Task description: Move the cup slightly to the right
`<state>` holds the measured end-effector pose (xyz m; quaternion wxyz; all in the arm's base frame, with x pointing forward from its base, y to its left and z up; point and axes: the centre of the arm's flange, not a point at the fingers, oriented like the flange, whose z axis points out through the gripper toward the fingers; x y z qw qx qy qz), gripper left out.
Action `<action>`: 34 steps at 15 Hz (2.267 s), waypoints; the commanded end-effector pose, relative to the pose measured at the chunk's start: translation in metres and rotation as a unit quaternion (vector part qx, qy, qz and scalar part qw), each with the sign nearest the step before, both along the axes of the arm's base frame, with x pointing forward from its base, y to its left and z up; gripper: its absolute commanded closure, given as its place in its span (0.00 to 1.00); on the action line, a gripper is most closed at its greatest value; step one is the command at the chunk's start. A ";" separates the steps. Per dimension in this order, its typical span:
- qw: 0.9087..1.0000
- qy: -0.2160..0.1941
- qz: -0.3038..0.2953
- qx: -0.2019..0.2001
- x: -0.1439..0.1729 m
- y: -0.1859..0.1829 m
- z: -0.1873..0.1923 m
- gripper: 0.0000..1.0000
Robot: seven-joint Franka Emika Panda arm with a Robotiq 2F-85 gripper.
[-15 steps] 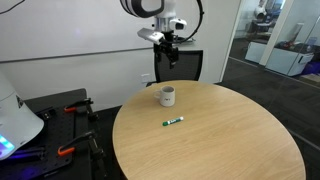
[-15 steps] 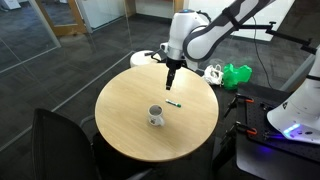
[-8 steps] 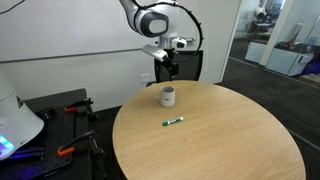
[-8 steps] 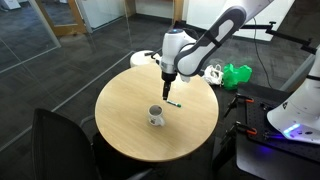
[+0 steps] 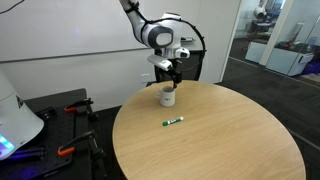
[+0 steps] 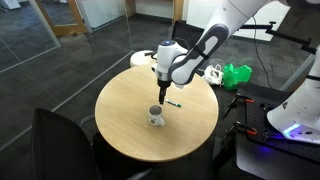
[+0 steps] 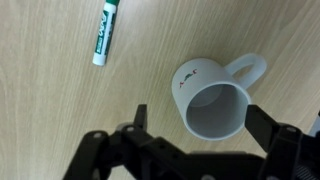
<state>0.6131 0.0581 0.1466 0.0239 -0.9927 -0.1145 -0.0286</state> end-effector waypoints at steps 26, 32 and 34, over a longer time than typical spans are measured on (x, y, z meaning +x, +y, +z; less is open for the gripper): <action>0.999 -0.034 0.007 -0.014 0.037 0.019 -0.060 0.00; 0.999 -0.029 0.009 -0.024 0.051 0.020 -0.079 0.25; 0.999 -0.029 0.012 -0.027 0.055 0.020 -0.081 0.34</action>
